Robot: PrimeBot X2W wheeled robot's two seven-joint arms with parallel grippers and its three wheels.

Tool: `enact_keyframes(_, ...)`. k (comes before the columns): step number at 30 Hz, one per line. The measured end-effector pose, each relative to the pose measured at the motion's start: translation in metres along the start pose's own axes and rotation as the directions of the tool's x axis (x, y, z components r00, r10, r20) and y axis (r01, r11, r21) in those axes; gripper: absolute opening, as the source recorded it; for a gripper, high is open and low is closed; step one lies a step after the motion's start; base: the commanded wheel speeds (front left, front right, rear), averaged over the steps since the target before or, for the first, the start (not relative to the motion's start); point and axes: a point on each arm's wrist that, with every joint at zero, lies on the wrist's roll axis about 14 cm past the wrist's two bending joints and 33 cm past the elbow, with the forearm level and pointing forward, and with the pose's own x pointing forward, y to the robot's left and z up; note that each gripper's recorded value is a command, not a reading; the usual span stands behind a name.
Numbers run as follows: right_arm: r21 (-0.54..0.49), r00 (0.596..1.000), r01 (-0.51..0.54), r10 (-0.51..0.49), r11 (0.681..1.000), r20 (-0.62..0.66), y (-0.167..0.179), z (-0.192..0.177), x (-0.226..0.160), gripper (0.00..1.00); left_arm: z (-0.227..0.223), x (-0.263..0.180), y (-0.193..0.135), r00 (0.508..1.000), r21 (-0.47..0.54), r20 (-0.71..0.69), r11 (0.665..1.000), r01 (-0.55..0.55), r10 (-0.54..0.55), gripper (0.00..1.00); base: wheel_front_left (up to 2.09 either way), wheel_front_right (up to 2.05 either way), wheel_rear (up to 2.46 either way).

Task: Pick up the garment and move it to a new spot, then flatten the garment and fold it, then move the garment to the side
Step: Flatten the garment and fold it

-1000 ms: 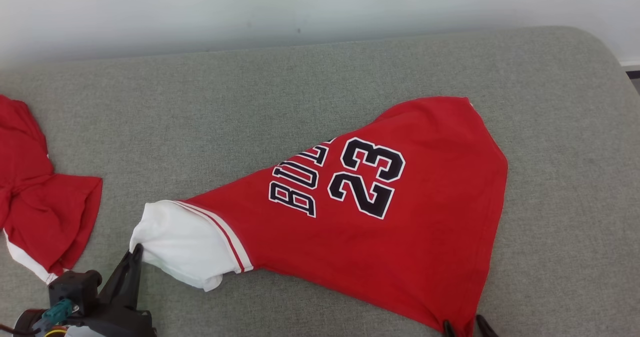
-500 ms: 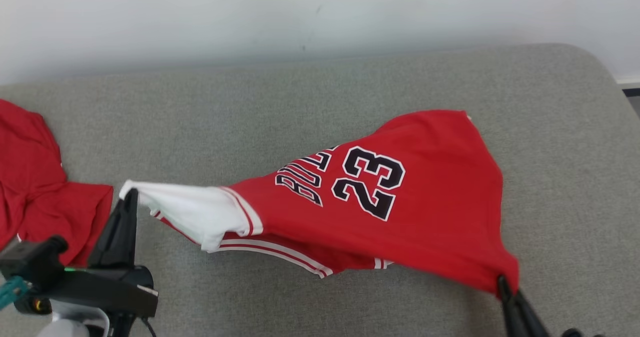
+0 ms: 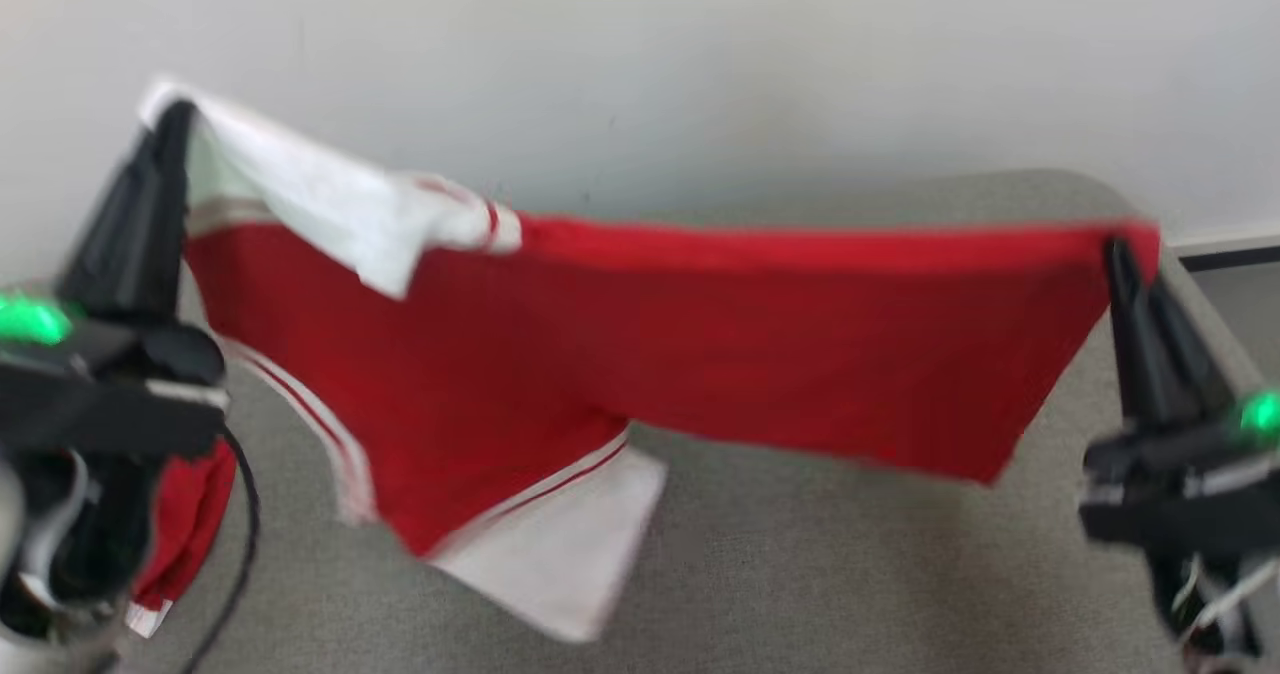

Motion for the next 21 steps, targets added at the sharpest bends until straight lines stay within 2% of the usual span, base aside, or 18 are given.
enact_keyframes(2, -0.012, 0.999, -0.020, 0.021, 1.000, 0.033, -0.001, 0.014, 0.010, 0.00, 0.014, 0.006, -0.008, 0.999, 0.021, 0.023, 0.999, 0.033, -0.033, 0.00, 0.00, 0.00, 0.00)
enact_keyframes(3, -0.030, 0.993, -0.047, 0.050, 0.998, 0.107, -0.004, 0.046, 0.029, 0.00, 0.040, 0.018, -0.025, 0.992, 0.035, 0.076, 0.995, 0.097, -0.099, 0.00, 0.00, 0.00, 0.00)
enact_keyframes(5, -0.071, 0.984, -0.069, 0.080, 0.995, 0.159, -0.006, 0.075, 0.042, 0.00, 0.062, 0.027, -0.042, 0.981, 0.051, 0.117, 0.987, 0.151, -0.156, 0.00, 0.00, 0.00, 0.00)
enact_keyframes(12, -0.195, 0.945, -0.118, 0.171, 0.974, 0.279, -0.004, 0.152, 0.068, 0.00, 0.142, 0.041, -0.093, 0.921, 0.137, 0.251, 0.953, 0.271, -0.298, 0.00, 0.00, 0.00, 0.00)
enact_keyframes(14, -0.213, 0.939, -0.120, 0.181, 0.970, 0.294, -0.004, 0.163, 0.070, 0.00, 0.150, 0.041, -0.099, 0.918, 0.181, 0.247, 0.945, 0.271, -0.311, 0.00, 0.00, 0.00, 0.00)
enact_keyframes(21, -0.249, 0.924, -0.115, 0.195, 0.962, 0.329, -0.005, 0.187, 0.072, 0.00, 0.160, 0.045, -0.110, 0.918, 0.227, 0.228, 0.935, 0.273, -0.323, 0.00, 0.00, 0.00, 0.00)
